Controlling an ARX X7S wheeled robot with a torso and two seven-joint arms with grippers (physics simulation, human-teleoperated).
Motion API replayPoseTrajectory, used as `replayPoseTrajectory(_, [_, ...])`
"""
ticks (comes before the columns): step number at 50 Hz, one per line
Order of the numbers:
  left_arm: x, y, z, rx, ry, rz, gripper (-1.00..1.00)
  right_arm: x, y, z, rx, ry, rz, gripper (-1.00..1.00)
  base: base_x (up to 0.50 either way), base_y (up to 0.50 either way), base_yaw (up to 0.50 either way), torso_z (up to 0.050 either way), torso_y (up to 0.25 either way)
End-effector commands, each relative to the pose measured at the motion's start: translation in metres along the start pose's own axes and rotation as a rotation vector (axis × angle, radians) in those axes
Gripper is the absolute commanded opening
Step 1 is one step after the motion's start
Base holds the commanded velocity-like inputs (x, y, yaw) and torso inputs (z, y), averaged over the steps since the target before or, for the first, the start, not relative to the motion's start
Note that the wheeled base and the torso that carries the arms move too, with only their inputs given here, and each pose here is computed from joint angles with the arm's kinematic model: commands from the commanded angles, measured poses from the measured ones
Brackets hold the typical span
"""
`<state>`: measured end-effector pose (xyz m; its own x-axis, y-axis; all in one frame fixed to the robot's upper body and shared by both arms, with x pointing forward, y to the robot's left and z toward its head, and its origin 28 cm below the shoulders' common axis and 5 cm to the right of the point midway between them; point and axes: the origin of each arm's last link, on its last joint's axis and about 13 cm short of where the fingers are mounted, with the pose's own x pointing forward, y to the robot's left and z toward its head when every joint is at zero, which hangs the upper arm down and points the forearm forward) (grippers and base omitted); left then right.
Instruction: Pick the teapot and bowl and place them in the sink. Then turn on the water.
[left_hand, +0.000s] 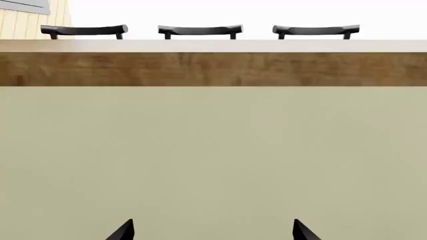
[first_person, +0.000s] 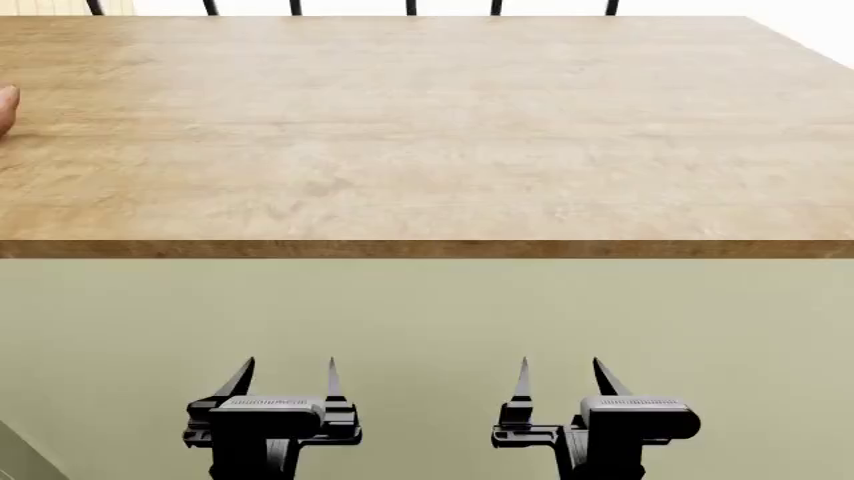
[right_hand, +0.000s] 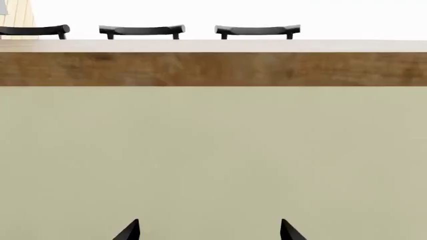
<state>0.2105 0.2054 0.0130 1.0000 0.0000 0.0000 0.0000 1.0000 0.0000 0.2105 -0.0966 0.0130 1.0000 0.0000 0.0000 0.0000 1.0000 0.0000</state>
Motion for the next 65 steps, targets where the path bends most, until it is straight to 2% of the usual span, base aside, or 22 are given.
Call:
replayPoseTrajectory(1, [0.0,0.0,0.0,0.0,0.001,-0.001,1.0,0.0,0.001,0.0,-0.004,-0.006,0.0,1.0,0.0,0.0,0.0,0.0,0.0])
replayPoseTrajectory(5, [0.001,0.0,-0.001,-0.004,0.006,-0.002,1.0,0.0,0.001,0.001,-0.022,-0.011,0.005,1.0,0.0,0.04,0.0,0.0,0.0])
replayPoseTrajectory(33, [0.002,0.0,-0.001,-0.01,0.017,-0.007,1.0,0.0,0.001,0.003,-0.012,-0.007,0.013,1.0,-0.09,0.5,0.0,0.0,0.0])
replayPoseTrajectory(37, [0.003,0.002,0.007,-0.038,0.035,0.002,1.0,-0.001,0.001,0.011,0.012,0.006,0.016,1.0,-0.04,0.25,0.0,0.0,0.0])
replayPoseTrajectory(41, [-0.001,0.002,0.03,-0.068,0.049,-0.01,1.0,-0.011,0.001,0.034,0.01,0.02,0.056,1.0,0.0,0.0,0.0,0.0,0.0])
replayPoseTrajectory(47, [-0.019,0.002,0.086,-0.108,0.047,-0.07,1.0,-0.03,-0.004,0.087,-0.028,0.015,0.129,1.0,0.0,0.0,0.0,0.0,0.0])
replayPoseTrajectory(50, [-0.027,0.003,0.119,-0.154,0.064,-0.122,1.0,-0.042,-0.007,0.116,-0.034,0.013,0.175,1.0,0.0,0.0,0.0,0.0,0.0])
replayPoseTrajectory(53, [-0.035,0.006,0.15,-0.126,0.049,-0.157,1.0,-0.053,-0.011,0.145,-0.039,0.01,0.217,1.0,0.0,0.0,0.0,0.0,0.0])
replayPoseTrajectory(56, [-0.039,0.009,0.175,-0.126,0.058,-0.199,1.0,-0.05,-0.027,0.175,-0.119,-0.062,0.072,1.0,0.0,0.0,0.0,0.0,0.0])
replayPoseTrajectory(58, [-0.027,0.023,0.192,-0.126,0.066,-0.105,1.0,-0.051,-0.028,0.197,-0.122,-0.112,-0.01,1.0,0.0,0.0,0.0,0.0,0.0])
replayPoseTrajectory(60, [-0.024,0.024,0.216,-0.096,0.03,-0.107,1.0,-0.056,-0.024,0.216,-0.111,-0.108,0.084,1.0,0.0,0.0,0.0,0.0,0.0])
replayPoseTrajectory(62, [-0.031,0.021,0.239,-0.087,0.022,-0.123,1.0,-0.065,-0.022,0.233,-0.08,-0.045,0.24,1.0,0.0,0.0,0.0,0.0,0.0])
replayPoseTrajectory(63, [-0.037,0.021,0.248,-0.088,0.031,-0.229,1.0,-0.068,-0.023,0.239,-0.069,-0.025,0.285,1.0,0.0,0.0,0.0,0.0,0.0])
replayPoseTrajectory(65, [-0.036,0.021,0.267,-0.061,0.012,-0.248,1.0,-0.065,-0.027,0.253,-0.07,-0.035,0.279,1.0,0.0,0.0,0.0,0.0,0.0])
